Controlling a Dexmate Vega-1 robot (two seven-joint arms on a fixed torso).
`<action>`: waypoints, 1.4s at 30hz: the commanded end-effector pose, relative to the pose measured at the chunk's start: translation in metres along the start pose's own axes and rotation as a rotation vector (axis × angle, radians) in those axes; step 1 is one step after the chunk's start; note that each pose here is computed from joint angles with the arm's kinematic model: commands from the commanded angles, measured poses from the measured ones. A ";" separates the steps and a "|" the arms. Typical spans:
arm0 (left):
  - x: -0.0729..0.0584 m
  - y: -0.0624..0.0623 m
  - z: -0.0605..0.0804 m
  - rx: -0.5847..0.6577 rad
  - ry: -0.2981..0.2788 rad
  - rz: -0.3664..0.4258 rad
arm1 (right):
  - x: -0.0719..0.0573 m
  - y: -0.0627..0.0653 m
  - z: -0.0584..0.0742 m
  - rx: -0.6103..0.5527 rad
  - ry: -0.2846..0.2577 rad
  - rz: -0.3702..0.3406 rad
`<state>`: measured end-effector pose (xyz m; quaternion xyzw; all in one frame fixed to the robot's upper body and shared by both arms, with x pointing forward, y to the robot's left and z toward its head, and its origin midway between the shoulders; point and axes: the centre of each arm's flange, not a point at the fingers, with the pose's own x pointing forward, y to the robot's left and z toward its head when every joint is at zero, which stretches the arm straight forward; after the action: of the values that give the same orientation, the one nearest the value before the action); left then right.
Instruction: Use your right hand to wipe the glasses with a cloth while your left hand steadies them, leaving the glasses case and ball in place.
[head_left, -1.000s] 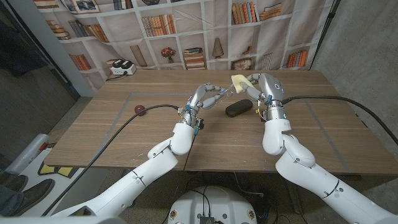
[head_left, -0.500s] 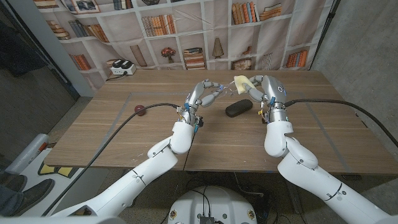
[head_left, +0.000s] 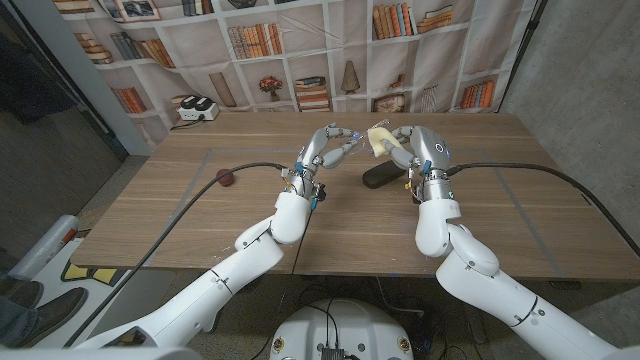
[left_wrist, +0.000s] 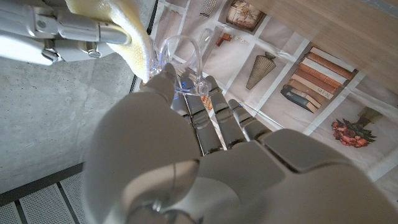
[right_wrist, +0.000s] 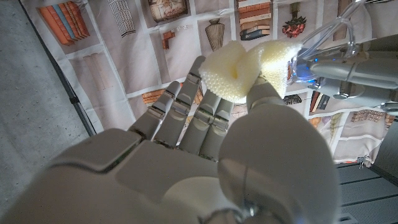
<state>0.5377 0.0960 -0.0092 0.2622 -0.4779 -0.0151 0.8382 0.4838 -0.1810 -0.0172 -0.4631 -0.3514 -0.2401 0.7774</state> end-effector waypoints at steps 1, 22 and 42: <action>-0.003 0.003 -0.002 -0.013 -0.006 -0.019 | 0.000 0.003 0.002 -0.021 0.018 -0.015; -0.014 0.011 0.002 0.001 -0.010 0.000 | 0.007 0.008 -0.010 -0.034 0.043 -0.022; -0.010 0.013 -0.003 -0.001 -0.031 -0.020 | -0.008 0.014 0.014 -0.012 0.001 -0.026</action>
<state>0.5296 0.1090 -0.0133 0.2636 -0.4828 -0.0206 0.8348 0.4903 -0.1724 -0.0231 -0.4646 -0.3478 -0.2528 0.7741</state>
